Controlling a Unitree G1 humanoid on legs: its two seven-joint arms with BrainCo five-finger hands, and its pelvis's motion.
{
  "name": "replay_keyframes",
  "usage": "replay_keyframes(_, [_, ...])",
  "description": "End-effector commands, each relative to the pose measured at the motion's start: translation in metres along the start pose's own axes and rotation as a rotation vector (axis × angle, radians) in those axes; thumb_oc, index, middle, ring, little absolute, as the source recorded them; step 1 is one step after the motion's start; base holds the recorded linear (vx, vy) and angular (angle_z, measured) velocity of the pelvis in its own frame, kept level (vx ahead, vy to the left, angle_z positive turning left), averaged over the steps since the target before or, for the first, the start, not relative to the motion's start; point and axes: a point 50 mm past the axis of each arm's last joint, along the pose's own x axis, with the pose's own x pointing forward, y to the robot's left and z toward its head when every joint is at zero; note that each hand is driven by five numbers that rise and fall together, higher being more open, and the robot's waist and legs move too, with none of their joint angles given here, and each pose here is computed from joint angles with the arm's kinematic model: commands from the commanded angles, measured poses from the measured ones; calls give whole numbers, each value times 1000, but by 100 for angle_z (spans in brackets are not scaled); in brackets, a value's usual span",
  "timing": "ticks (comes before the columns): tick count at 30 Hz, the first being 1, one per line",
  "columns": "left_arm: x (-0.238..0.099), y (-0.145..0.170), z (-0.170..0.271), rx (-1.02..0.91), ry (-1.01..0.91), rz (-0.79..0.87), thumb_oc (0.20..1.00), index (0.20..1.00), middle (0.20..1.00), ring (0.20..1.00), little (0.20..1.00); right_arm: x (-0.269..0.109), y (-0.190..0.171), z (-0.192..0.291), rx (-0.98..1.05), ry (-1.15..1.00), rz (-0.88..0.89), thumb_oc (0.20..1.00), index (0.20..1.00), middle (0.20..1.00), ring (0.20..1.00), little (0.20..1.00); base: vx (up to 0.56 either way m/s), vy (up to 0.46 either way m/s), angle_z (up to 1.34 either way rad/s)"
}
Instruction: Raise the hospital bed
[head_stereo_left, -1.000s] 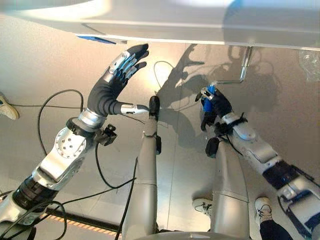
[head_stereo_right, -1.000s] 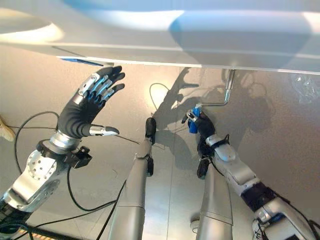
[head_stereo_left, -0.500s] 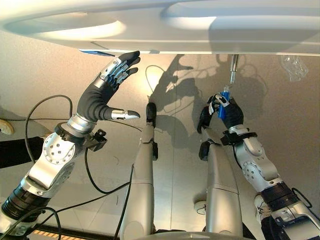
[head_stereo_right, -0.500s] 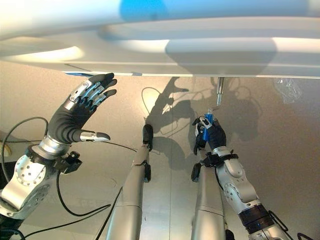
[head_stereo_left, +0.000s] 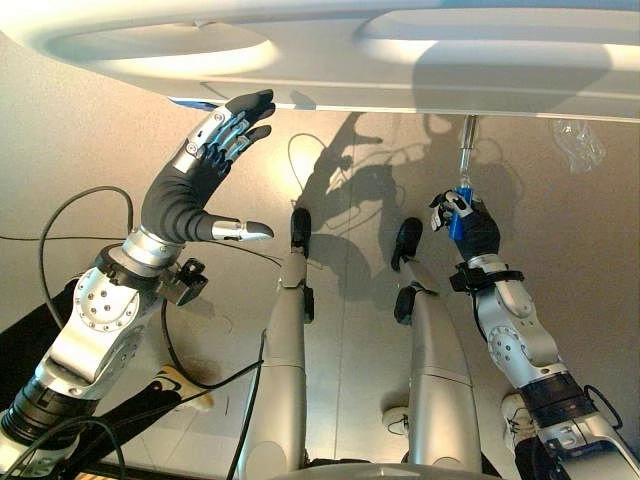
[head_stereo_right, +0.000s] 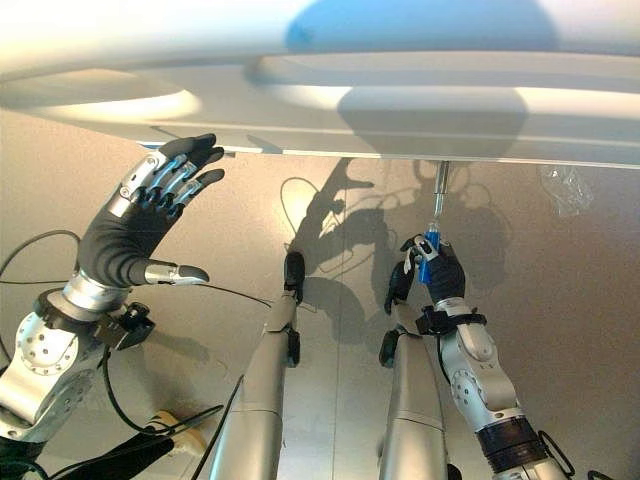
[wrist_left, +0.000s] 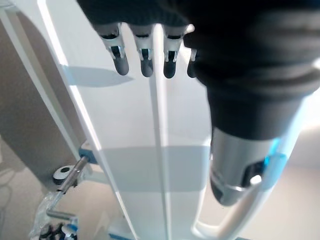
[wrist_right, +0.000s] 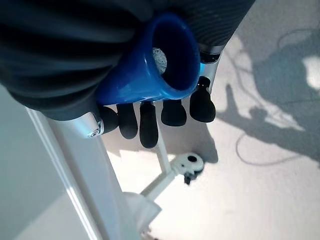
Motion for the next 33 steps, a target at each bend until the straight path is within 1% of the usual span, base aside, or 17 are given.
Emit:
replay_keyframes(1, [0, -7, 19, -23, -113, -5, 1000, 1000, 1000, 1000, 1000, -16, -45, 130, 68, -781, -266, 200, 200, 200, 200, 200, -8, -14, 4])
replay_keyframes(3, [0, -8, 19, -26, -118, -8, 1000, 1000, 1000, 1000, 1000, -17, -49, 129, 52, -776, -299, 200, 200, 200, 200, 200, 0, 0, 0])
replay_keyframes(7, [2, -7, 19, -16, -122, -11, 1000, 1000, 1000, 1000, 1000, -19, -71, 125, -52, -739, -453, 200, 200, 200, 200, 200, 0, 0, 0])
replay_keyframes(9, [2, -7, 19, -10, -118, -12, 1000, 1000, 1000, 1000, 1000, -20, -76, 122, -72, -719, -487, 200, 200, 200, 200, 200, 0, 0, 0])
replay_keyframes(10, [3, -7, 20, -2, -119, -16, 1000, 1000, 1000, 1000, 1000, -20, -87, 115, -150, -658, -555, 200, 200, 200, 200, 200, 0, 0, 0])
replay_keyframes(12, [4, -8, 20, 1, -115, -26, 1000, 1000, 1000, 1000, 1000, -19, -103, 106, -223, -581, -643, 200, 200, 200, 200, 200, 0, 0, 0])
replay_keyframes(13, [4, -8, 19, -1, -113, -25, 1000, 1000, 1000, 1000, 1000, -20, -104, 106, -224, -579, -644, 200, 200, 200, 200, 200, 0, 0, 0])
replay_keyframes(14, [5, -9, 19, 2, -105, -38, 1000, 1000, 1000, 1000, 1000, -21, -118, 98, -266, -513, -714, 200, 200, 200, 200, 200, 23, -5, -3])
replay_keyframes(15, [5, -9, 18, 0, -103, -37, 1000, 1000, 1000, 1000, 1000, -21, -118, 98, -267, -510, -715, 200, 200, 200, 200, 200, 0, 0, 0])
replay_keyframes(16, [6, -11, 18, 6, -91, -60, 1000, 1000, 1000, 1000, 1000, -23, -134, 92, -327, -433, -780, 200, 200, 200, 200, 200, 0, 0, 0])
replay_keyframes(17, [7, -12, 17, 6, -90, -66, 1000, 1000, 1000, 1000, 1000, -22, -141, 90, -331, -404, -809, 200, 200, 200, 200, 200, 0, 0, 0])
replay_keyframes(20, [10, -14, 17, 8, -87, -81, 1000, 1000, 1000, 1000, 1000, -22, -150, 87, -371, -351, -833, 200, 200, 200, 200, 200, 10, -4, 0])
replay_keyframes(24, [12, -17, 13, -7, -66, -109, 1000, 1000, 1000, 1000, 1000, -28, -174, 77, -465, -195, -906, 200, 200, 200, 200, 200, 0, 0, 0])
replay_keyframes(26, [12, -17, 12, -7, -67, -108, 1000, 1000, 1000, 1000, 1000, -28, -175, 77, -465, -196, -905, 200, 200, 200, 200, 200, 0, 0, 0])
replay_keyframes(27, [14, -19, 12, -10, -63, -127, 1000, 1000, 1000, 1000, 1000, -30, -187, 73, -517, -104, -933, 200, 200, 200, 200, 200, 37, -22, 1])
replay_keyframes(31, [15, -23, 9, -28, -47, -152, 1000, 1000, 1000, 1000, 1000, -31, -200, 61, -610, 84, -910, 200, 200, 200, 200, 200, 0, 0, 0])
replay_keyframes(33, [17, -25, 8, -40, -43, -172, 1000, 1000, 1000, 1000, 1000, -33, -207, 50, -685, 233, -878, 200, 200, 200, 200, 200, 0, 0, 0])
